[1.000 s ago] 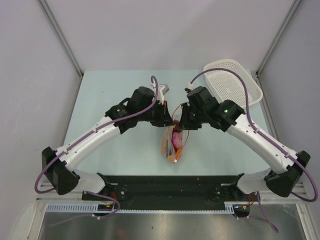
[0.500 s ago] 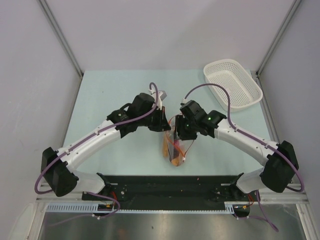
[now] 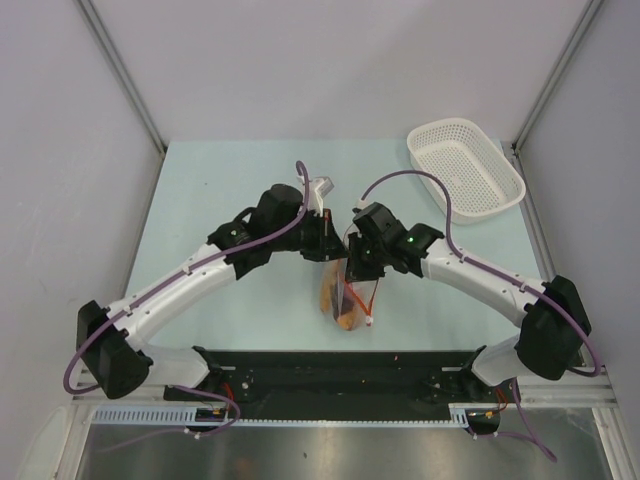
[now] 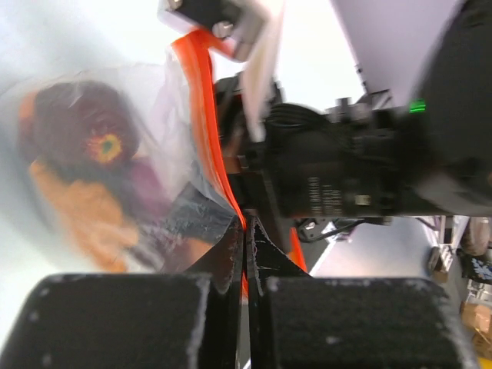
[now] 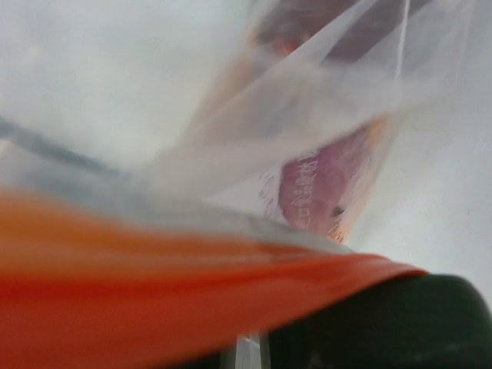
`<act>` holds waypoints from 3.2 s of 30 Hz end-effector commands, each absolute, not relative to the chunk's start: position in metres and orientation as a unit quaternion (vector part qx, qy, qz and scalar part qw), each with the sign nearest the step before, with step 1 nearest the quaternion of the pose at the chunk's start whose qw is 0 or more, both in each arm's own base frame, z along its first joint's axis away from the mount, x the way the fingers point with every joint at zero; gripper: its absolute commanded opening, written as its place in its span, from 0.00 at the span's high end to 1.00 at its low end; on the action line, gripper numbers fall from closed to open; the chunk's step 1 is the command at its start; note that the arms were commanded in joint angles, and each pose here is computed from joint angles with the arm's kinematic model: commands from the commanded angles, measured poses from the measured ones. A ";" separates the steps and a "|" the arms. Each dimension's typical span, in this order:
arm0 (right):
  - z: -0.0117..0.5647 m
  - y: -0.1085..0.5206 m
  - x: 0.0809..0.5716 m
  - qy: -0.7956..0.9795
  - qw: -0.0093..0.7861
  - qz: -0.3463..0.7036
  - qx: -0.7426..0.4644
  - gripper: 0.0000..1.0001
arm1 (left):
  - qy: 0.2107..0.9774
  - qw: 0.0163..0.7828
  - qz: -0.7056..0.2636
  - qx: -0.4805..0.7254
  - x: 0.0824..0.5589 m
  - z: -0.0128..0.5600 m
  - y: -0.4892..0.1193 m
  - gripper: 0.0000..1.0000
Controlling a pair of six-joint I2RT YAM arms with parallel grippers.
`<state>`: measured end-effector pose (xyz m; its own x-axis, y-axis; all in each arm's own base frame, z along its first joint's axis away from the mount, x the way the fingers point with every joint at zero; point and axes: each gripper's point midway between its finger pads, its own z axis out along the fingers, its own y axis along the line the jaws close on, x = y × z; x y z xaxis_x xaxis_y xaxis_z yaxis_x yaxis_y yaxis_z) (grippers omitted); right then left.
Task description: Open the zip-top bag and remove the fake food
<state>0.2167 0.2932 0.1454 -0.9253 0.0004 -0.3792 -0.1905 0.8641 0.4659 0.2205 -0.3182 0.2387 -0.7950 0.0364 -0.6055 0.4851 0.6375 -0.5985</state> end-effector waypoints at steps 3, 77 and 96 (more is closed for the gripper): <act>0.143 0.290 0.235 0.945 0.220 0.239 -0.021 0.77 | 0.805 0.317 -0.476 0.159 0.213 0.300 -0.330 1.00; 0.246 0.010 0.447 0.838 0.487 0.072 0.237 0.98 | 0.863 0.256 -0.404 0.164 0.219 0.219 -0.311 1.00; 0.164 -0.047 0.486 0.895 0.342 0.029 0.286 0.05 | 0.845 0.247 -0.432 0.197 0.221 0.228 -0.331 1.00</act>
